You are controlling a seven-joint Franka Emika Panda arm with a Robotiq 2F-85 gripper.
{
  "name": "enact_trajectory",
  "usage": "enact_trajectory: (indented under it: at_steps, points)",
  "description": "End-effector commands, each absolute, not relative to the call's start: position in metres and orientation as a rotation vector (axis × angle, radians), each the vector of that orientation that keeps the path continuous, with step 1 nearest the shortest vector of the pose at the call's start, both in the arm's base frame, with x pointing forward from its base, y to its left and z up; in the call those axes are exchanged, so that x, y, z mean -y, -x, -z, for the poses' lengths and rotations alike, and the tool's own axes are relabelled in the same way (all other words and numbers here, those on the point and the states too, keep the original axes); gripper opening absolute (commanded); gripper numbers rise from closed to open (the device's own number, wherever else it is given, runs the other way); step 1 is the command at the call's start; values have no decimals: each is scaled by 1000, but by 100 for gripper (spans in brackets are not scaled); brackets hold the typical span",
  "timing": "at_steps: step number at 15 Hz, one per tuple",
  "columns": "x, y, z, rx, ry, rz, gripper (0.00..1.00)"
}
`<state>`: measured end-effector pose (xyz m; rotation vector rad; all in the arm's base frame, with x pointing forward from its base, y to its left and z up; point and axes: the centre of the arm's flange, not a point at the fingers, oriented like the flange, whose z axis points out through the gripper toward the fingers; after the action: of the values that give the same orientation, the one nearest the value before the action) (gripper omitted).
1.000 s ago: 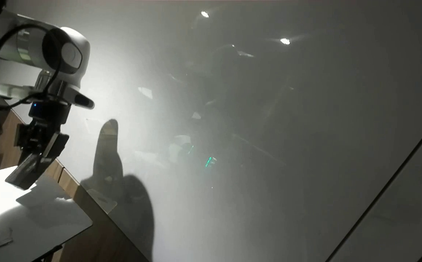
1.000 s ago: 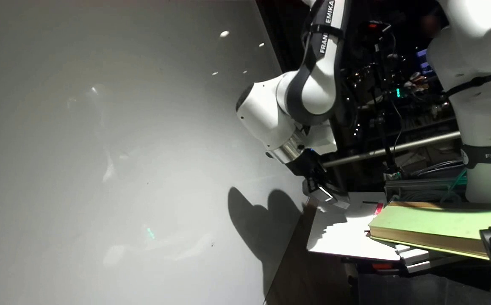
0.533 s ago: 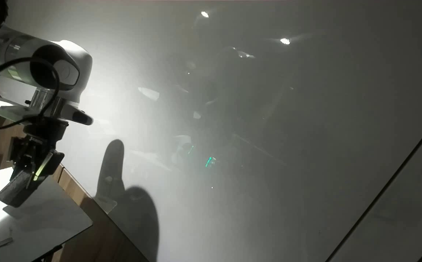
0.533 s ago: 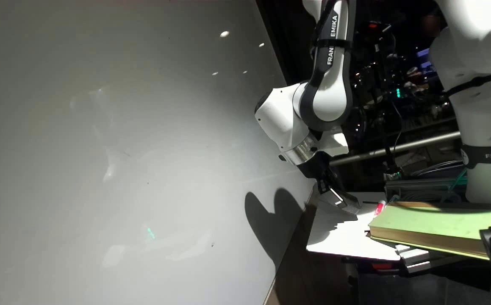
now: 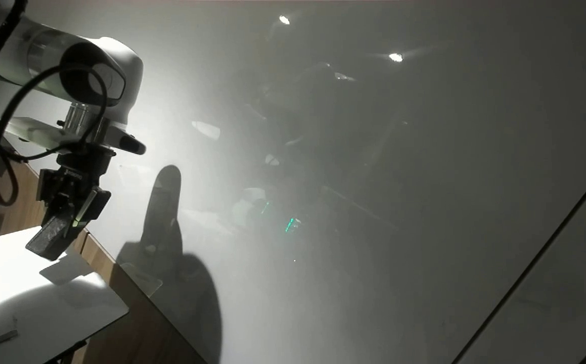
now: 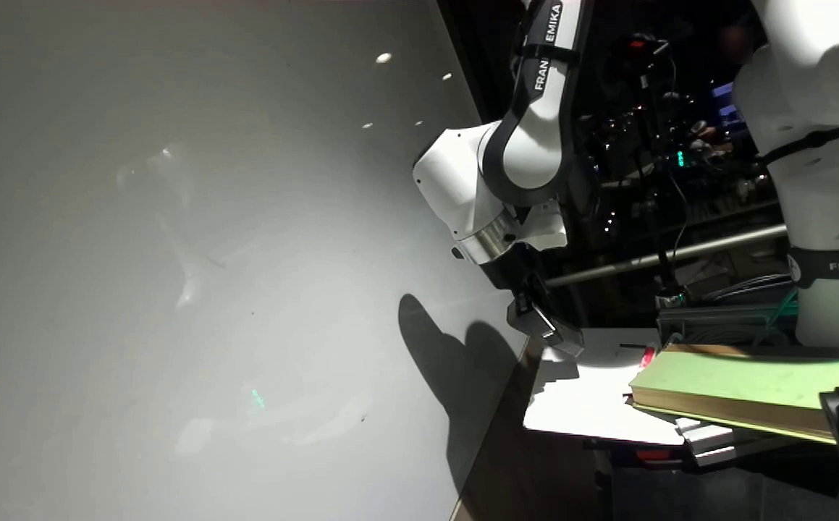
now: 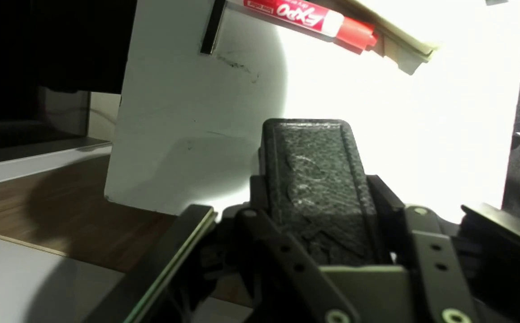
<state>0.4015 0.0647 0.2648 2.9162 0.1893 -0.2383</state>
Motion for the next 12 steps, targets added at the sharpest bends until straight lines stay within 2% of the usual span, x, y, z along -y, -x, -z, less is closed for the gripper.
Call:
enact_trajectory:
  at_steps: [1, 12]
  points:
    - [-70, -423, -266, -156, -2911, 324, 30]
    - [-65, -425, -219, -101, -2925, 545, 30]
